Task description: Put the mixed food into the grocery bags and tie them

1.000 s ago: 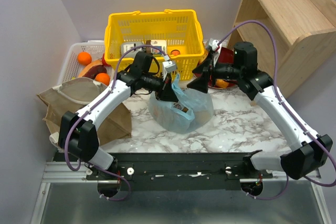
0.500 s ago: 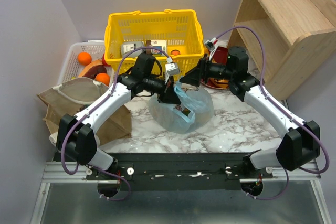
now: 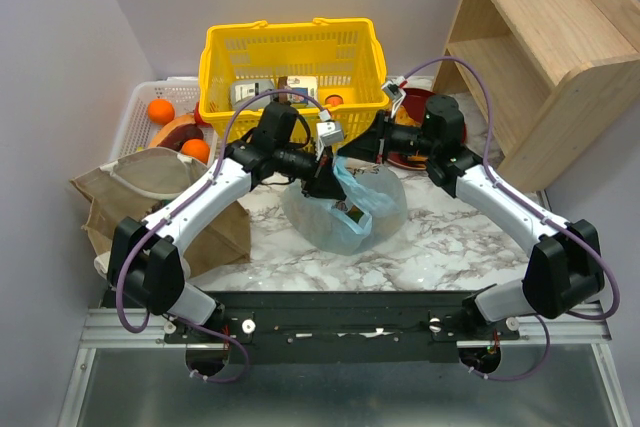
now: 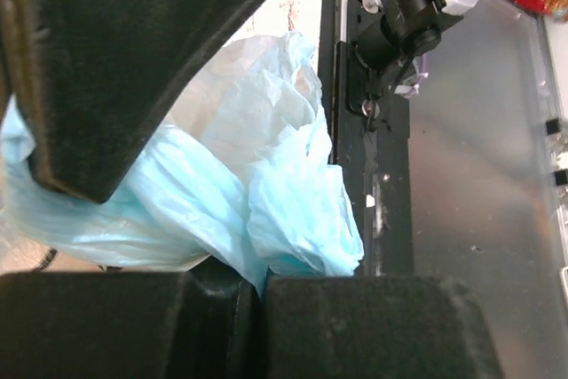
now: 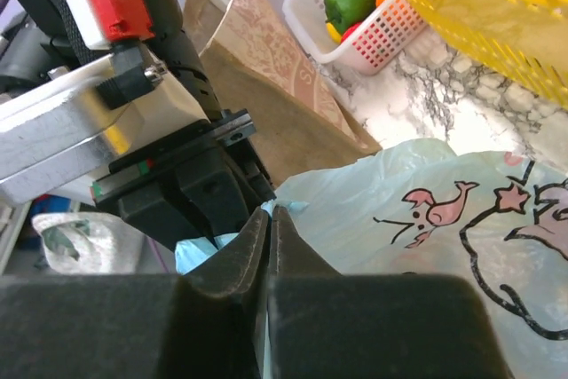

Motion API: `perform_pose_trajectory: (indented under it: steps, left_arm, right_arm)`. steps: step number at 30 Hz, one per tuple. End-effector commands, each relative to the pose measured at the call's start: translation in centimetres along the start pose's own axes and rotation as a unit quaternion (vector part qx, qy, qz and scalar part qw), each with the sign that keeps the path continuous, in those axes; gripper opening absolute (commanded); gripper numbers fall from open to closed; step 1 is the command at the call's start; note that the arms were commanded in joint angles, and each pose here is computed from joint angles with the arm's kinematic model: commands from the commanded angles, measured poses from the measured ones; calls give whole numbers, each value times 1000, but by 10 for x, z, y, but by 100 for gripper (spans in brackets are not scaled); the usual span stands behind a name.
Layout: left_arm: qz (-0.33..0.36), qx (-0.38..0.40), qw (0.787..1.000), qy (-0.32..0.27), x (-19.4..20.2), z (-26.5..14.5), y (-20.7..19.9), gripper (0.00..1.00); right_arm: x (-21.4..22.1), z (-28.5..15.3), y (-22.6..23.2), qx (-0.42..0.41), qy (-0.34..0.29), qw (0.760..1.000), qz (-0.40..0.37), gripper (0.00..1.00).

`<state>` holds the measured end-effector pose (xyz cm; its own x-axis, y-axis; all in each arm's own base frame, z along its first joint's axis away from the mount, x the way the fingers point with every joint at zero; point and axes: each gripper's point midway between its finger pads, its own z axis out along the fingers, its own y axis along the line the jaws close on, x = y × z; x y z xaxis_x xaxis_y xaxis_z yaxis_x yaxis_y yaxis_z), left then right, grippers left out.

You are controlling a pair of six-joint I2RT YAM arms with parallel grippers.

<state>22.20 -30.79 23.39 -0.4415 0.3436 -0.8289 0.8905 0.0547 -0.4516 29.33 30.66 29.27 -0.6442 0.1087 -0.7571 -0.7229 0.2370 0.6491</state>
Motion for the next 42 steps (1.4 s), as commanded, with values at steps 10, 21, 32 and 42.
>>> perform_pose_trajectory:
  steps: [10, 21, 32, 42]
  left_arm:
    - [52, -108, 993, 6, -12, -27, 3, 95]
    - [136, -185, 971, -67, -64, -70, -31, 99]
    - [175, -97, 965, -171, -108, -54, -74, 99]
    - [164, -106, 971, -138, -95, -38, -56, 99]
  right_arm:
    - [1, 3, -8, 19, -6, 1000, 4, 1]
    - [-1, 3, -8, 23, -8, 1000, 0, 1]
    - [-1, 2, -9, 26, -9, 1000, -3, 1]
    - [-1, 1, -7, 24, -9, 1000, -6, 1]
